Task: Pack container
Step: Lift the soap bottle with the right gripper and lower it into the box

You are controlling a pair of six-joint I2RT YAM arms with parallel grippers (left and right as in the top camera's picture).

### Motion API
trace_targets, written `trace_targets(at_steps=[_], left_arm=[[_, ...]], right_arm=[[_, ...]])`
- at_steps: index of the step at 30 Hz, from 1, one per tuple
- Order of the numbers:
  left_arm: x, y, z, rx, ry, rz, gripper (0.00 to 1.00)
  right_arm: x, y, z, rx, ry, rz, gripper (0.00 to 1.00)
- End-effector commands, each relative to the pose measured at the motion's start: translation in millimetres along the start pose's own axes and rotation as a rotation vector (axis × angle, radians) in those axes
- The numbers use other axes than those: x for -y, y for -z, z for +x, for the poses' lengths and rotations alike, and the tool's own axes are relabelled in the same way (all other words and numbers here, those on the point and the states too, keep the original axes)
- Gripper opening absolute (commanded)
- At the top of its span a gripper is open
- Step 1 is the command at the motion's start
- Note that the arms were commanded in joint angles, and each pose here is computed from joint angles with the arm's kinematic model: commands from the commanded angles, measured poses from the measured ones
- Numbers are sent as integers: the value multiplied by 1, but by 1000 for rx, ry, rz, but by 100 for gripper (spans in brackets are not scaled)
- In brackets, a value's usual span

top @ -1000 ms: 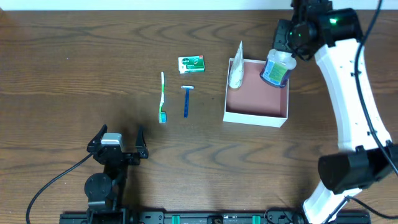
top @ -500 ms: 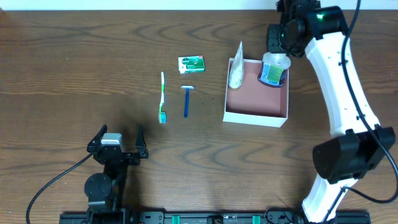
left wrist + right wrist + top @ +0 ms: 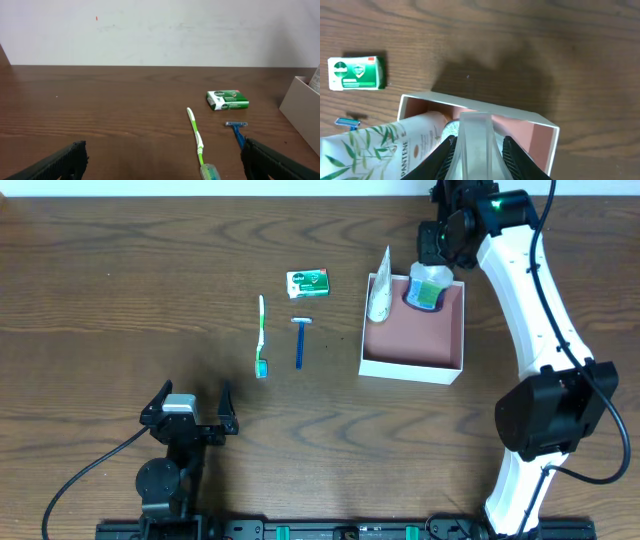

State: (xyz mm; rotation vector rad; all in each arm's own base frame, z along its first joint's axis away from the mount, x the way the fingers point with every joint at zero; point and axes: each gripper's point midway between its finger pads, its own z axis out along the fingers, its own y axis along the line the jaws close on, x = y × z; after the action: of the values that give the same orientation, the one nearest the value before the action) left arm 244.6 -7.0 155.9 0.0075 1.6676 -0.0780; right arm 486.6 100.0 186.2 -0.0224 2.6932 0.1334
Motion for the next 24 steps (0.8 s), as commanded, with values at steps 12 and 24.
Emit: trace_targets(at_steps=[12, 24], left_arm=[[1, -1, 15, -40, 4, 5, 98], [1, -1, 15, -40, 4, 5, 98]], right_arm=[[-20, -4, 5, -7, 45, -60, 29], [-19, -14, 11, -21, 46, -57, 33]])
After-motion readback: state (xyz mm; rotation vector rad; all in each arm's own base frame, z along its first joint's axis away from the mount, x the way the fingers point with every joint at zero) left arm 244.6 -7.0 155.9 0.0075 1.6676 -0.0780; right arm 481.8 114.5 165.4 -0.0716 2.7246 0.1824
